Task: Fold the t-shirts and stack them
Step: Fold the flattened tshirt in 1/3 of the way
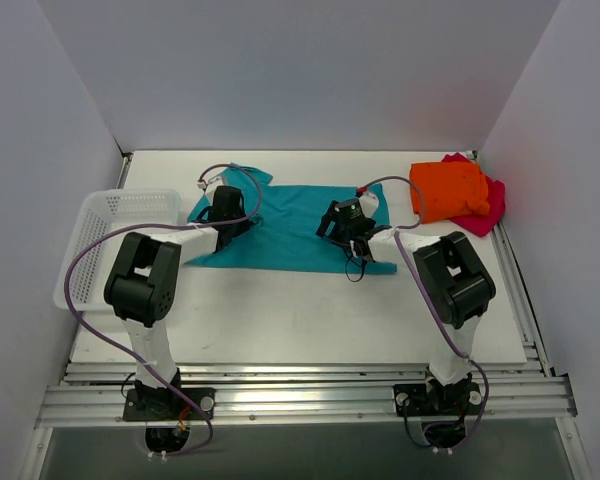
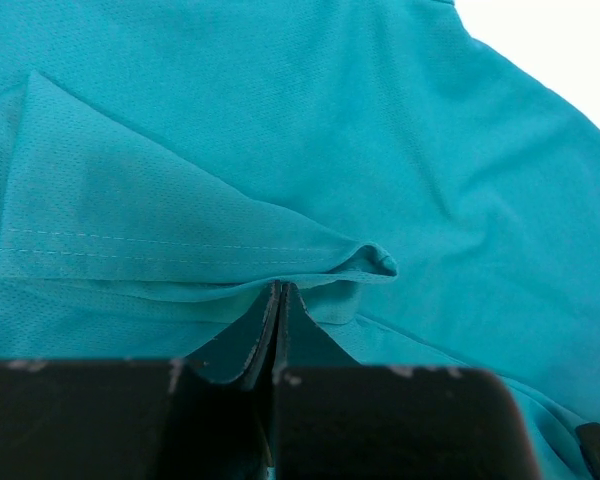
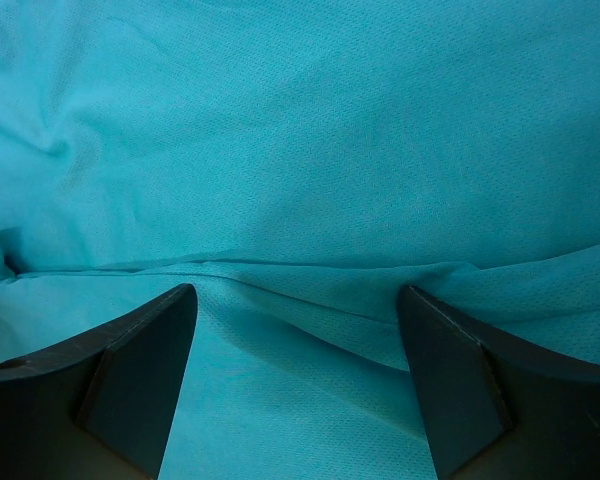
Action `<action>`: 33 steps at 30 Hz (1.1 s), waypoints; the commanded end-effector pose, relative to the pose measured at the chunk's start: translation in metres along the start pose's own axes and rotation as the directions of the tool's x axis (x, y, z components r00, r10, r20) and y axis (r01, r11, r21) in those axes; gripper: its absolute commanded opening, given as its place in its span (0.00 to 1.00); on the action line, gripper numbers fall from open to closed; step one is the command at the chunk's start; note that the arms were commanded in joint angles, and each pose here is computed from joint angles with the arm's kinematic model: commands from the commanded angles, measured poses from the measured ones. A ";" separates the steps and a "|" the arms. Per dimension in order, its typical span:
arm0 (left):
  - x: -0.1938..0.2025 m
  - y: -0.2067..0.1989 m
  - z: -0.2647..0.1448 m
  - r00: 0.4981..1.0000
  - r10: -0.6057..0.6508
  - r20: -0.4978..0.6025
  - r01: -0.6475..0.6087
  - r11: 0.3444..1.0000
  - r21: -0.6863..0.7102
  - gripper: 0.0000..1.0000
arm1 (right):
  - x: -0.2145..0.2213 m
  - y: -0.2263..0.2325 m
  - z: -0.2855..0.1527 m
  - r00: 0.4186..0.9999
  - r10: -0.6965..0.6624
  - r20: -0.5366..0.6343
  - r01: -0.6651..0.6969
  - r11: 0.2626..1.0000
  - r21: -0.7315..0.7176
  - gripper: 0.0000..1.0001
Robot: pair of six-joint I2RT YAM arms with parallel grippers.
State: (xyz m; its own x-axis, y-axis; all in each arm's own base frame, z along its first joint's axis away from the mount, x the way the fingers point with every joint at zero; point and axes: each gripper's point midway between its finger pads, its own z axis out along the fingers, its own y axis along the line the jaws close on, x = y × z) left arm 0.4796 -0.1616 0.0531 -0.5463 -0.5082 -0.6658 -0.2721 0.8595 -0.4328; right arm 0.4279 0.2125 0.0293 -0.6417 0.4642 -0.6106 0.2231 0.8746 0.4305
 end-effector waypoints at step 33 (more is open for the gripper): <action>-0.153 -0.038 -0.024 0.970 0.000 0.243 -0.020 0.997 0.079 0.02 | -0.010 -0.022 0.000 1.000 -0.018 0.013 0.017 0.997 0.078 0.76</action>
State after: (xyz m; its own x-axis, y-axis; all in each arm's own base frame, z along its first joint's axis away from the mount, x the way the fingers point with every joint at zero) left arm 0.5696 -0.1158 0.1223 -0.4264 -0.4871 -0.7622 -0.2641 0.8730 -0.4101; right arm 0.4366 0.2079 0.0298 -0.6294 0.4767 -0.6137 0.2250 0.8677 0.4433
